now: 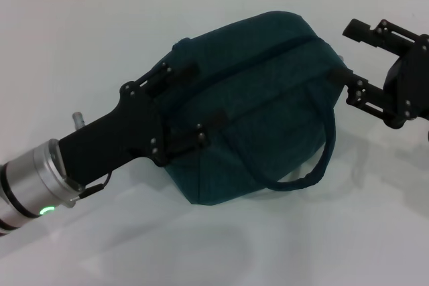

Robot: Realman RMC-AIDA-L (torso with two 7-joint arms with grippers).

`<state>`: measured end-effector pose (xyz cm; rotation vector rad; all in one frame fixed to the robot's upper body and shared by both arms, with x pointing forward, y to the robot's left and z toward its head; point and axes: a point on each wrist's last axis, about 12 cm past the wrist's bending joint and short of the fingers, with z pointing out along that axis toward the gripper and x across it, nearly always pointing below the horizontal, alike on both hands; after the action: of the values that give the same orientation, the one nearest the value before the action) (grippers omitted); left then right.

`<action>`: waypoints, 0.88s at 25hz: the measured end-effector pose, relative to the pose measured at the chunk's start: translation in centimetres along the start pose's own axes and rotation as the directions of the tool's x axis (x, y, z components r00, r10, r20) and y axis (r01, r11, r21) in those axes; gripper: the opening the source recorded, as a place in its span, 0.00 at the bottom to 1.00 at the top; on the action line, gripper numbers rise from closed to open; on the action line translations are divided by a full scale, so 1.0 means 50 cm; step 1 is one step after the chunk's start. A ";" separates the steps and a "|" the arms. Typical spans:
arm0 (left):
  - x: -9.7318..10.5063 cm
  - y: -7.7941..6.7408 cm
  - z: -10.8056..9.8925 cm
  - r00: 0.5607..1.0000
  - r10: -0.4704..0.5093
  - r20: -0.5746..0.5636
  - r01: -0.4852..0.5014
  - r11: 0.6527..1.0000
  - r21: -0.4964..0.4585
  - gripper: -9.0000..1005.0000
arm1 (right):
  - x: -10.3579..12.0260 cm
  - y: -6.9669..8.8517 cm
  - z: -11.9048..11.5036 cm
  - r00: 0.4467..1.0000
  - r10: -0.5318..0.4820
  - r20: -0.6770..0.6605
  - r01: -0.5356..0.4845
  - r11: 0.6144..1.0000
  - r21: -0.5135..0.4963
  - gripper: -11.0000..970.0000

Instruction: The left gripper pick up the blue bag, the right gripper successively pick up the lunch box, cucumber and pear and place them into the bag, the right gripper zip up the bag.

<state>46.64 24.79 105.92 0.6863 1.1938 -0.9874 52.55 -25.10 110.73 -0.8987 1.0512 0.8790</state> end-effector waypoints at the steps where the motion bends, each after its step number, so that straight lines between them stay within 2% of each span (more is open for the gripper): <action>1: 0.000 0.000 0.001 1.000 -0.001 0.000 0.001 1.000 0.000 0.82 | 0.000 0.000 0.000 1.000 0.001 0.000 -0.001 1.000 0.001 0.61; 13: 0.004 -0.006 0.001 1.000 -0.010 -0.002 0.010 1.000 0.007 0.82 | 0.003 0.004 -0.001 1.000 -0.007 0.008 0.007 1.000 0.008 0.61; 22: -0.004 -0.011 -0.003 0.999 0.027 0.026 -0.028 0.999 0.032 0.82 | 0.004 0.011 -0.007 1.000 -0.004 0.003 0.004 1.000 -0.010 0.61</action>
<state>46.07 24.71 106.10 0.7117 1.1458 -0.9914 52.00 -25.20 110.35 -0.9077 1.0426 0.8829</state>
